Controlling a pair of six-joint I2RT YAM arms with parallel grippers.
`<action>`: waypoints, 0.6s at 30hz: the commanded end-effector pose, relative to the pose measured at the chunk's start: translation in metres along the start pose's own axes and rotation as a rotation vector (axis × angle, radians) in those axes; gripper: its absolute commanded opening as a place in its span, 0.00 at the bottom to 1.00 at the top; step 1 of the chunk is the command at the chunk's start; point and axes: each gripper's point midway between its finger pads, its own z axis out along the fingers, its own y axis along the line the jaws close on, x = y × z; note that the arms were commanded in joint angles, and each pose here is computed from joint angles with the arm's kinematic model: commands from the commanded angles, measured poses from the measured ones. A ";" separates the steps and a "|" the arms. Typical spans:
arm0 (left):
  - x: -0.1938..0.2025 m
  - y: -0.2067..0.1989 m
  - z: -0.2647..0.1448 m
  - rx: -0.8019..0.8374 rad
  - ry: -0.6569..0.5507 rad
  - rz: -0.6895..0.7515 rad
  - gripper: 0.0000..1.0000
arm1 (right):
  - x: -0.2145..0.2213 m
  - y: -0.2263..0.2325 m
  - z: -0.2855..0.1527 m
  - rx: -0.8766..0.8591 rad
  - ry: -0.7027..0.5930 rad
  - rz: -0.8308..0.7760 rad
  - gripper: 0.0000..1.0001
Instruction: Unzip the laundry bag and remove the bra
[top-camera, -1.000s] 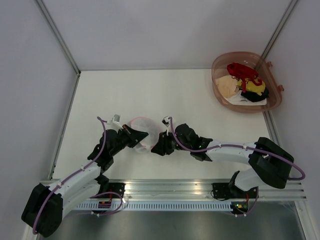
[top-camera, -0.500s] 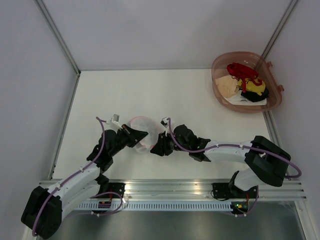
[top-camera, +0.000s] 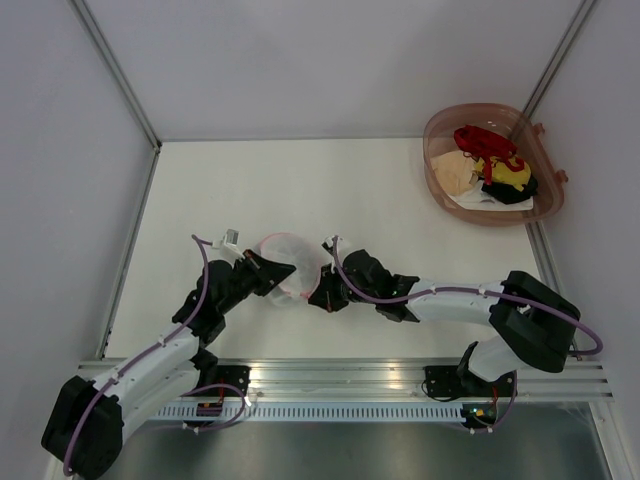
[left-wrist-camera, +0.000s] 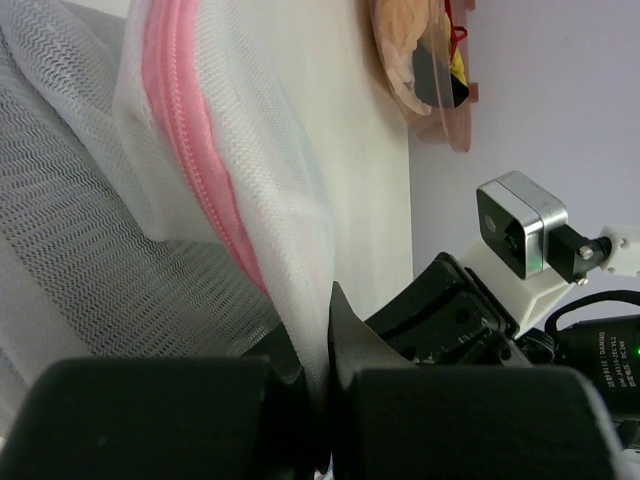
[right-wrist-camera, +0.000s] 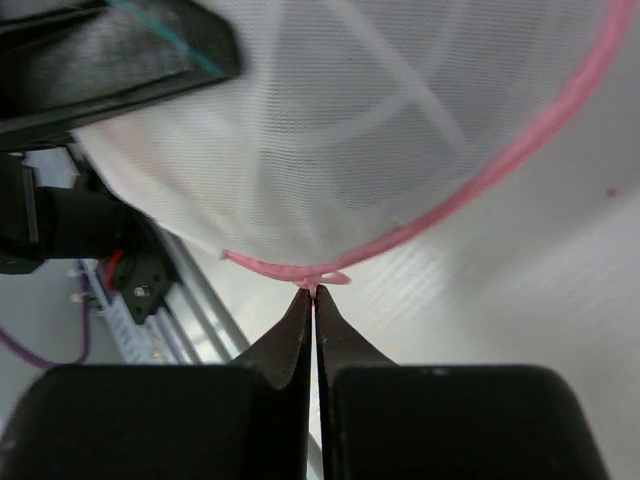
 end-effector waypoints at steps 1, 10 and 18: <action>-0.006 -0.009 -0.003 0.019 -0.010 0.067 0.02 | -0.006 -0.032 -0.011 0.229 0.021 -0.058 0.00; 0.014 0.000 -0.013 0.032 0.136 0.185 0.02 | -0.013 -0.111 -0.049 0.703 0.041 -0.098 0.01; 0.060 -0.011 -0.020 0.169 0.499 0.311 0.02 | -0.024 -0.156 -0.043 0.888 0.054 -0.159 0.00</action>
